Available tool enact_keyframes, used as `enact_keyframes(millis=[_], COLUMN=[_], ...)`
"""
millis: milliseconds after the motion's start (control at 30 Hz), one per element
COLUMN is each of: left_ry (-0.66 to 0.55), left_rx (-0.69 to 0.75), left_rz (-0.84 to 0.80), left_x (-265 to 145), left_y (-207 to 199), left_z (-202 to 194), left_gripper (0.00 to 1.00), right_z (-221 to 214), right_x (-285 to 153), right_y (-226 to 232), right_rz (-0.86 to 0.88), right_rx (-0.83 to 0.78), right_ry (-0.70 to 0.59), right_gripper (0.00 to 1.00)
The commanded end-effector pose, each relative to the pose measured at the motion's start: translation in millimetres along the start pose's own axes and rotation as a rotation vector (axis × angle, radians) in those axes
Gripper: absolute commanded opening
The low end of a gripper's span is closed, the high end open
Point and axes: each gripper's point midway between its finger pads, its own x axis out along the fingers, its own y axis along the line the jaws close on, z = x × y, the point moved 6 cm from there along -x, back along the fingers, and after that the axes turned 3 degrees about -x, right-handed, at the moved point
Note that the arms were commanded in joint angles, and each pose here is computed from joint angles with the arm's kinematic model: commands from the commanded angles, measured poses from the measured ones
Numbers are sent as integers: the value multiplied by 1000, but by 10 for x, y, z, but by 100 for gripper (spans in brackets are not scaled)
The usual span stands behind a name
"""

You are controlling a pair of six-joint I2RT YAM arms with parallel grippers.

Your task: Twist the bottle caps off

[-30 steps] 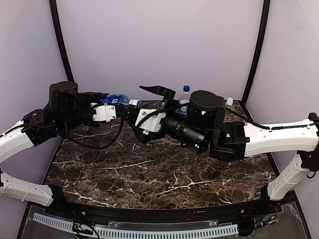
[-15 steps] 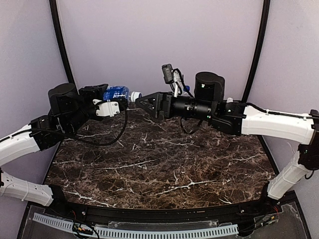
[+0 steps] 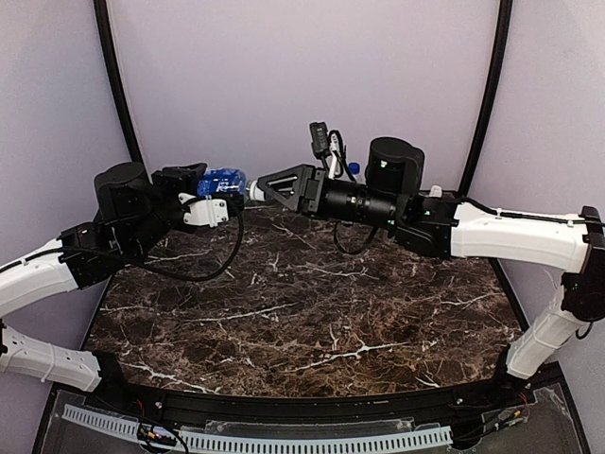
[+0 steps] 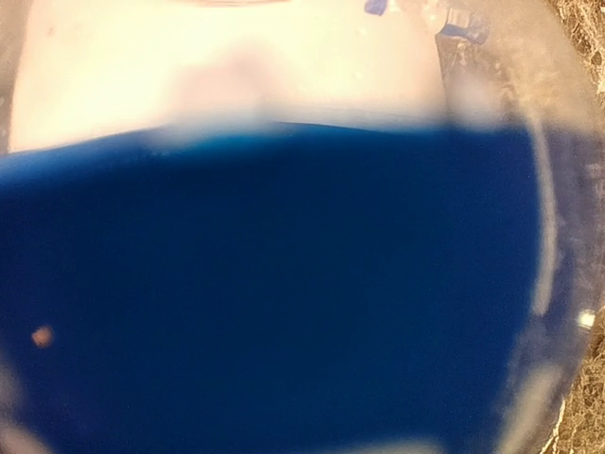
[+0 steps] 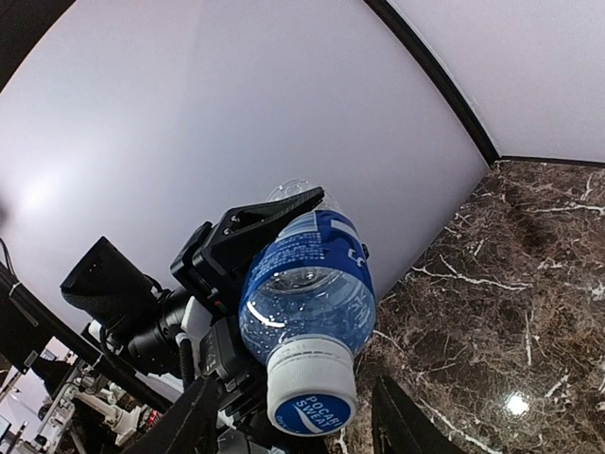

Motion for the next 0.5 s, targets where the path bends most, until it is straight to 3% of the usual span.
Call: enact_keyframes(millis=[0,333,467], left_ry=[-9,-12,-15], left_rx=[-4,2,2], left_rz=[14,16,14], left_x=[-26,-19,-23], left_y=[40,49,49], left_z=[7,16,19], left_gripper=[50,50,50], right_z=[50,3,10], right_x=[19,107,84], right_y=[-60,-59,-63], right_rz=[-14,4,4], right_rx=[46,57,49], right_ry=[-35,15,-1], right_gripper=[54,52,34])
